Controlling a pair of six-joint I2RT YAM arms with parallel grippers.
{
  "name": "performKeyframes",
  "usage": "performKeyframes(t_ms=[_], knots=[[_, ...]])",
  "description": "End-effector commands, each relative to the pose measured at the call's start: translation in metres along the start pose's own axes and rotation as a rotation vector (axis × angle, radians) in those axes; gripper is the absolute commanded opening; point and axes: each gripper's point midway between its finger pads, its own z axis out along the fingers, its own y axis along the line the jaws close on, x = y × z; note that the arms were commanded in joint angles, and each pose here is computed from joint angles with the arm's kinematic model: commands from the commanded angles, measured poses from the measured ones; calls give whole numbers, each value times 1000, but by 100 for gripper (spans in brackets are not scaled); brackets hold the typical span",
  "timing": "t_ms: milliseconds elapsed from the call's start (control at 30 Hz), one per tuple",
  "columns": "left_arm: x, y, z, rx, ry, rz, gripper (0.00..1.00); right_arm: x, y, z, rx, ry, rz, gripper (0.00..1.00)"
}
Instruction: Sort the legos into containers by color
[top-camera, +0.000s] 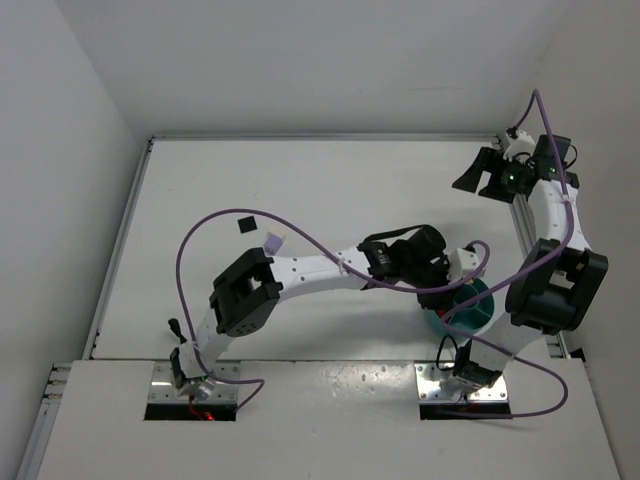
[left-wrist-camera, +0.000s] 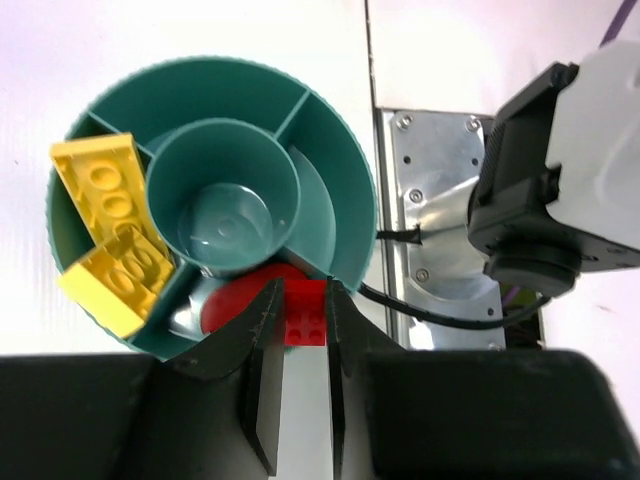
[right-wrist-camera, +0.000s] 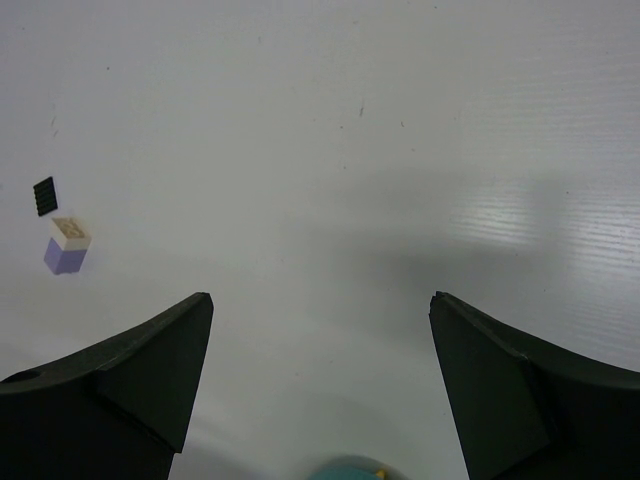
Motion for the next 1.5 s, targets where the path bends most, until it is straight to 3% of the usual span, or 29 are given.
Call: performKeyframes(t_ms=[0, 333, 600, 900, 1100, 1300, 1433, 1467], knots=[[-22, 0, 5, 0, -51, 45, 7, -13, 5, -10, 3, -55, -45, 90], [-24, 21, 4, -36, -57, 22, 17, -13, 5, -10, 3, -55, -45, 90], [-24, 40, -2, -71, -53, 3, 36, -11, 3, -8, 3, -47, -39, 90], [-33, 50, -19, -110, -69, -2, 41, -15, 4, -9, 3, -54, -45, 90], [-17, 97, -112, -299, -90, -81, 41, -14, 10, -7, -18, -50, -65, 90], [80, 174, -254, -634, 87, -296, 41, -7, 18, -2, -49, -16, -91, 90], [121, 193, -314, -807, 120, -391, 42, 0, 28, 4, -71, 20, -121, 90], [133, 201, -330, -888, 144, -407, 50, 0, 28, 4, -71, 21, -121, 90]])
